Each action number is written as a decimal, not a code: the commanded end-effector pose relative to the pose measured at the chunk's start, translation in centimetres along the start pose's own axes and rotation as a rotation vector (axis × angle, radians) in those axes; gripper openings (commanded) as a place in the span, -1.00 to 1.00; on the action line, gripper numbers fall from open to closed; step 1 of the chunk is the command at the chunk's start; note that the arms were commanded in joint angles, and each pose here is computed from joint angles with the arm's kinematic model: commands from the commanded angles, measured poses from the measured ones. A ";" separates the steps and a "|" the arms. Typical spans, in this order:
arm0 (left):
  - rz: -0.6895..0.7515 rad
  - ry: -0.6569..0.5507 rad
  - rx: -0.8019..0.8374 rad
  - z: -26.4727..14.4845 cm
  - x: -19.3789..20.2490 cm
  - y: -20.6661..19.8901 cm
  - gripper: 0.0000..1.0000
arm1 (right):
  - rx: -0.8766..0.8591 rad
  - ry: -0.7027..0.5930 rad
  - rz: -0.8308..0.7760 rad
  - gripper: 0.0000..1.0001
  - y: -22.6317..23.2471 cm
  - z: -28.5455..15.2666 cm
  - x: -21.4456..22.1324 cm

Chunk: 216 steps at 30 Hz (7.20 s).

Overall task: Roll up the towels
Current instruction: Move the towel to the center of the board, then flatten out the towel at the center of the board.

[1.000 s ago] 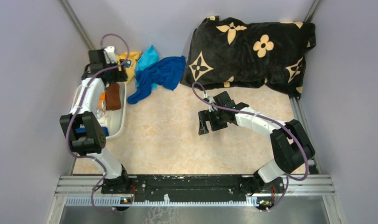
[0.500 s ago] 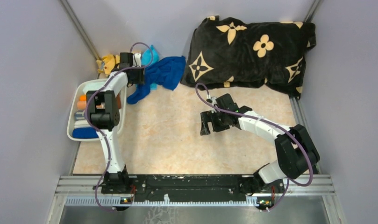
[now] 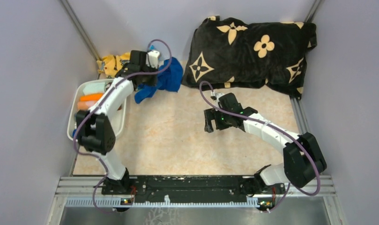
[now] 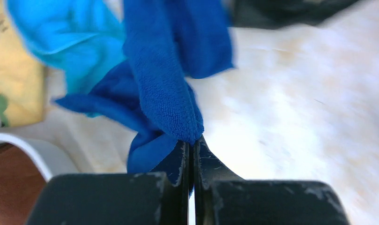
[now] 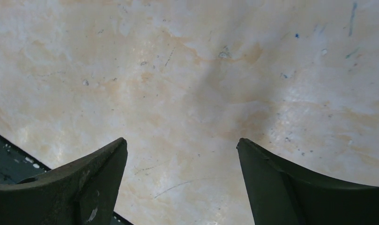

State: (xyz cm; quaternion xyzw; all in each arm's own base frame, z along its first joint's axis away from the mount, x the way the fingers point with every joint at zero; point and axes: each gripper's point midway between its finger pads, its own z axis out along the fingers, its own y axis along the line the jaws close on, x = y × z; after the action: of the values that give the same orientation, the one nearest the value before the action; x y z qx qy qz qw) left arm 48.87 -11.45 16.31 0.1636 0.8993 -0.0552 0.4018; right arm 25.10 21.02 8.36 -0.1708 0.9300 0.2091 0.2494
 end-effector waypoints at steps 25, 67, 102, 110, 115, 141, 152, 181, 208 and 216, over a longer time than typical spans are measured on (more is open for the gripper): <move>-0.268 0.121 0.208 -11.3 15.1 -17.0 0.50 | -0.055 -0.240 -0.171 0.74 2.0 -0.1 -8.1; -0.294 0.295 -0.122 -0.7 16.3 -4.2 -1.00 | -0.221 0.036 -0.043 0.53 5.2 -0.1 8.5; -0.434 -0.136 -0.025 -11.7 3.3 -1.1 -1.00 | 0.065 -0.189 -0.218 -0.40 0.0 -12.7 -4.6; -0.504 0.090 -0.087 -8.6 15.9 -2.1 -1.00 | 0.196 -0.161 0.103 0.11 -2.7 -9.5 -2.8; -0.504 0.125 -0.125 -7.9 17.1 -1.6 -1.00 | 0.416 -0.147 0.301 0.14 -8.6 -7.6 -1.7; -0.506 0.128 -0.121 -7.6 17.5 -1.7 -1.00 | 0.731 -0.173 0.864 -0.27 -18.6 -4.5 5.9; -0.504 0.130 -0.128 -7.6 17.5 -1.5 -1.00 | 0.758 -0.116 0.898 -0.34 -19.2 -3.6 7.6; -0.628 -0.279 -0.135 -20.1 3.7 0.6 -1.00 | 0.824 -0.607 0.624 -1.00 -16.1 -26.5 -3.3; -0.736 -0.044 -0.013 -10.0 7.9 -1.7 -1.00 | 0.799 -0.609 0.571 -1.00 -20.2 -19.7 -7.0; -0.740 0.121 0.056 2.4 5.6 -0.6 -1.00 | 0.821 -0.563 0.516 -1.00 -28.0 -12.5 -12.5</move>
State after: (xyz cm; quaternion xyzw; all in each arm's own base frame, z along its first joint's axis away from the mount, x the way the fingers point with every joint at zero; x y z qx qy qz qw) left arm 40.79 -9.78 8.69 -0.1830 0.9352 -0.1659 0.2538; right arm 34.77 -4.05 12.24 0.2271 0.8948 -0.0905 0.3735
